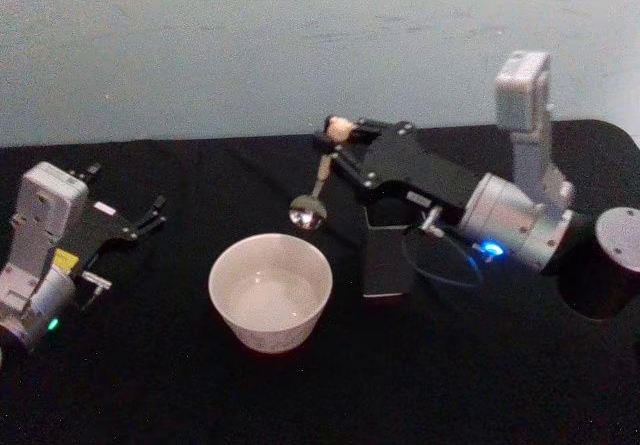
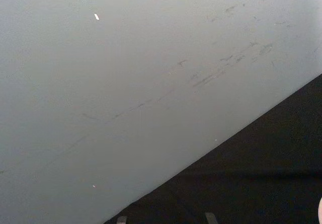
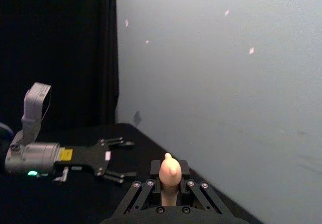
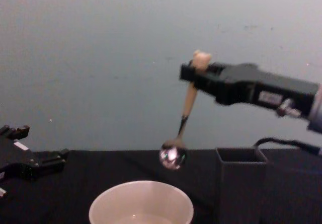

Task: Pick up the stirring spoon with one hand, stir inside the cup, then place it back in its original position.

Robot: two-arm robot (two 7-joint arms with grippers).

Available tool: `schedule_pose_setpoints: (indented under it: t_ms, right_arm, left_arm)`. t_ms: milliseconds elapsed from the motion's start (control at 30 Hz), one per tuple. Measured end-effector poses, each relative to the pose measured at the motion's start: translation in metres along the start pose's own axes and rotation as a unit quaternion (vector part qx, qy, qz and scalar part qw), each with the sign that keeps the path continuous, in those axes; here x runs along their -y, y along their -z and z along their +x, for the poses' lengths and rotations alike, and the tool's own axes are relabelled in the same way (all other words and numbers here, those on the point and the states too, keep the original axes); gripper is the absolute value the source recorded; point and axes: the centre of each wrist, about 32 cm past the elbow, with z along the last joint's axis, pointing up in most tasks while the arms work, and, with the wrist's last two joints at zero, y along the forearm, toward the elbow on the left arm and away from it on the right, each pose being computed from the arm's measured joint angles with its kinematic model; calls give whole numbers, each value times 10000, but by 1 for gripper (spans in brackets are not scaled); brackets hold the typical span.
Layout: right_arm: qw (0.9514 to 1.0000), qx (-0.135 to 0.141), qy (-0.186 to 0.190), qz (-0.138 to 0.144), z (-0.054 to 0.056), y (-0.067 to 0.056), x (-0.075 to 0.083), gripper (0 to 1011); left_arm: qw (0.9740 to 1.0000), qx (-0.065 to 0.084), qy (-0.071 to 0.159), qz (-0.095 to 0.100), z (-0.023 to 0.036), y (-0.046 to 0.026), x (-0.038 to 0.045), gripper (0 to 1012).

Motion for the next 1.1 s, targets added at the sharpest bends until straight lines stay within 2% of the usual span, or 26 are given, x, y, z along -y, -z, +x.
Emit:
schedule_pose_setpoints:
  t_ms: [200,433,1100]
  right_arm:
    - [9997,6,-234,-123,-48,121,-125,188]
    - [9982,48,-503,-322,-99,317,-248,188]
    - [9952,218,-835,-461,-129,600,-446,188]
  left_arm:
    - [10000,0,0,0,0,0,0,1001]
    - [10000,0,0,0,0,0,0,1001]
    - [10000,0,0,0,0,0,0,1001]
